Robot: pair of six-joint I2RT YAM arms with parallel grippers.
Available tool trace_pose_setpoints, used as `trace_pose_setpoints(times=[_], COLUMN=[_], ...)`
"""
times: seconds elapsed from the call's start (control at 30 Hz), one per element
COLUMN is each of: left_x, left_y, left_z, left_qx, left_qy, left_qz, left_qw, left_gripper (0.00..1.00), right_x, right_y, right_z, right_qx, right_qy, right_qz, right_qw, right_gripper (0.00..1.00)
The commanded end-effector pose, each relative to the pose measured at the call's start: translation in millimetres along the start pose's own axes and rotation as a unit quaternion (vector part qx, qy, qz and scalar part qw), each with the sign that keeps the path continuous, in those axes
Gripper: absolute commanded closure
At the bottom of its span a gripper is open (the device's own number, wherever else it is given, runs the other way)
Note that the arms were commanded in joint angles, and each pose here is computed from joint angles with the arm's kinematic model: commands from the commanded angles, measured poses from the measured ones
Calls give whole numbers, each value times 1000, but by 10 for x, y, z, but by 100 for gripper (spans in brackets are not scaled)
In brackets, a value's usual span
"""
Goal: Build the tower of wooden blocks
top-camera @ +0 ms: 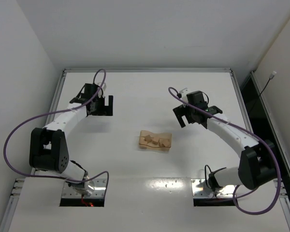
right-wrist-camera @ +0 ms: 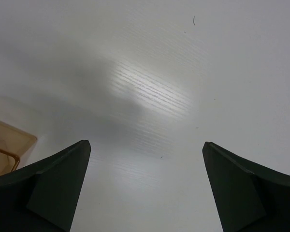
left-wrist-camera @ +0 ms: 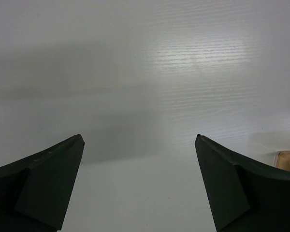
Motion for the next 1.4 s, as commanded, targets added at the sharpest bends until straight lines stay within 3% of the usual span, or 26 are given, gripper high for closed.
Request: trace_pose_setpoints(times=[0.0,0.13,0.27,0.43,0.67,1.0,1.37], left_x=[37,30,23,31,39,40,45], left_y=[-113,-113,-103,-77,-92,3,90], left_z=[-117,-118,-120,-145,-185,-164,-179], left_qx=[-35,-35,-31,-27,-32,-15,-3], left_qy=[0,5,10,14,19,18,18], left_qz=[-5,-1,4,5,4,6,8], left_qw=[999,999,999,1000,999,1000,1000], left_gripper=[1,1,1,1,1,1,1], right_x=[-27,47,180,412,651,1073,1267], right_y=[-75,-139,-294,-460,-305,-184,82], right_z=[-99,-151,-291,-307,-412,-120,55], right_qx=[-28,-38,-62,-81,-57,8,41], right_qy=[-4,-52,-178,-293,-319,-357,-365], right_qz=[-5,-51,-128,-220,-273,-377,-390], right_qw=[1000,997,974,927,906,855,844], right_gripper=[1,3,11,29,53,59,59])
Point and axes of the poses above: each gripper's point midway between its finger pads, its own y axis out along the fingers, its own x axis along the line the jaws close on, z = x × y, the point moved 5 cm from there along -y, back along the fingers, and after that the axes turned 13 degrees about y, right-handed, at the moved point
